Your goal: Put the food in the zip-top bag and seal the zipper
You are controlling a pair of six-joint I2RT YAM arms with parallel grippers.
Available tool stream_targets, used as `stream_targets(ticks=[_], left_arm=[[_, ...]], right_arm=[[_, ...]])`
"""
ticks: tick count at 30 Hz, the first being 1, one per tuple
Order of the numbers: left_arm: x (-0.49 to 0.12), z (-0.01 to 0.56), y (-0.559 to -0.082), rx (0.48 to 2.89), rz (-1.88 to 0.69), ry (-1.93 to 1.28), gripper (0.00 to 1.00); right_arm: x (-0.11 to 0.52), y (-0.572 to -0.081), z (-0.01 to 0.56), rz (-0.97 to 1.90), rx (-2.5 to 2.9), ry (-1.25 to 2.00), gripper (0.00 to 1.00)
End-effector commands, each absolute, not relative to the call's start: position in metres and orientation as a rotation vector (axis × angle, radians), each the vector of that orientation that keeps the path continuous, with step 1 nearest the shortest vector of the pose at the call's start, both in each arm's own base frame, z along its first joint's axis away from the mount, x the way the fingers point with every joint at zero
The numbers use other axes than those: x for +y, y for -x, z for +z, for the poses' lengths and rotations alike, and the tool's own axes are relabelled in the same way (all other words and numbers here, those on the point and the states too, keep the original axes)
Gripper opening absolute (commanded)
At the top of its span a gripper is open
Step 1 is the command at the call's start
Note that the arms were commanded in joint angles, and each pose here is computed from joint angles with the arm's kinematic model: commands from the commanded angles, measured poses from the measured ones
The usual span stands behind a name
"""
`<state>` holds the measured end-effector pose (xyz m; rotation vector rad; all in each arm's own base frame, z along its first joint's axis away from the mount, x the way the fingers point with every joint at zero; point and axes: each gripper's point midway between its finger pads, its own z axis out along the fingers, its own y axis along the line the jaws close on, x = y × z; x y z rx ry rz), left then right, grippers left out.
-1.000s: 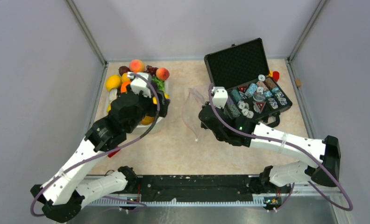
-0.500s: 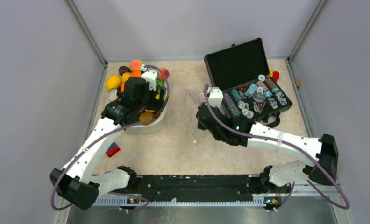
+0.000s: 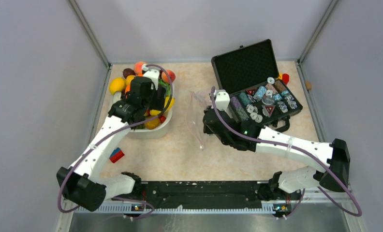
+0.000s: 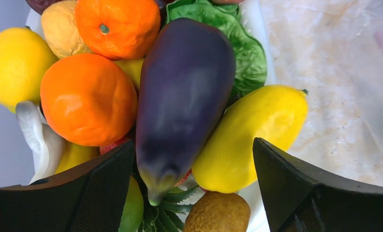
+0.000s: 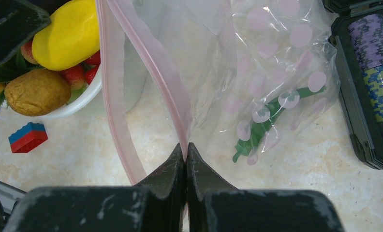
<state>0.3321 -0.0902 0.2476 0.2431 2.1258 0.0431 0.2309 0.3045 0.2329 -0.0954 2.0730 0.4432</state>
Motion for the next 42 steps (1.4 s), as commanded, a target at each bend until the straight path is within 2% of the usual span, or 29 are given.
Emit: stream_targets(ticks=[1, 15, 18, 23, 25, 27, 32, 36, 39, 42], left_arm=[[-0.085, 0.255, -0.342, 2.11, 0.077, -0.232, 0.9], [-0.07, 0.244, -0.356, 2.155, 0.153, -0.17, 0.87], [-0.07, 0.241, -0.356, 2.179, 0.141, -0.171, 0.8], [-0.073, 0.23, -0.353, 2.223, 0.114, -0.178, 0.62], [-0.072, 0.226, -0.351, 2.249, 0.117, -0.18, 0.63], [-0.072, 0.225, -0.349, 2.261, 0.121, -0.18, 0.68], [-0.07, 0.223, -0.349, 2.265, 0.129, -0.181, 0.7], [-0.07, 0.228, -0.349, 2.249, 0.127, -0.183, 0.43], [-0.075, 0.245, -0.348, 2.19, 0.077, -0.179, 0.33], [-0.08, 0.269, -0.345, 2.115, 0.016, -0.178, 0.3]], right_arm=[[0.309, -0.237, 0.243, 0.466, 2.045, 0.085, 0.0], [0.309, -0.237, 0.245, 0.471, 2.038, 0.096, 0.0], [0.31, -0.238, 0.246, 0.472, 2.035, 0.097, 0.0], [0.31, -0.237, 0.247, 0.476, 2.034, 0.098, 0.0], [0.31, -0.237, 0.247, 0.478, 2.033, 0.098, 0.0], [0.31, -0.237, 0.247, 0.479, 2.033, 0.098, 0.0], [0.311, -0.236, 0.247, 0.487, 2.034, 0.097, 0.0], [0.309, -0.236, 0.247, 0.487, 2.034, 0.091, 0.0], [0.308, -0.237, 0.247, 0.484, 2.032, 0.084, 0.0], [0.307, -0.238, 0.248, 0.486, 2.025, 0.07, 0.0]])
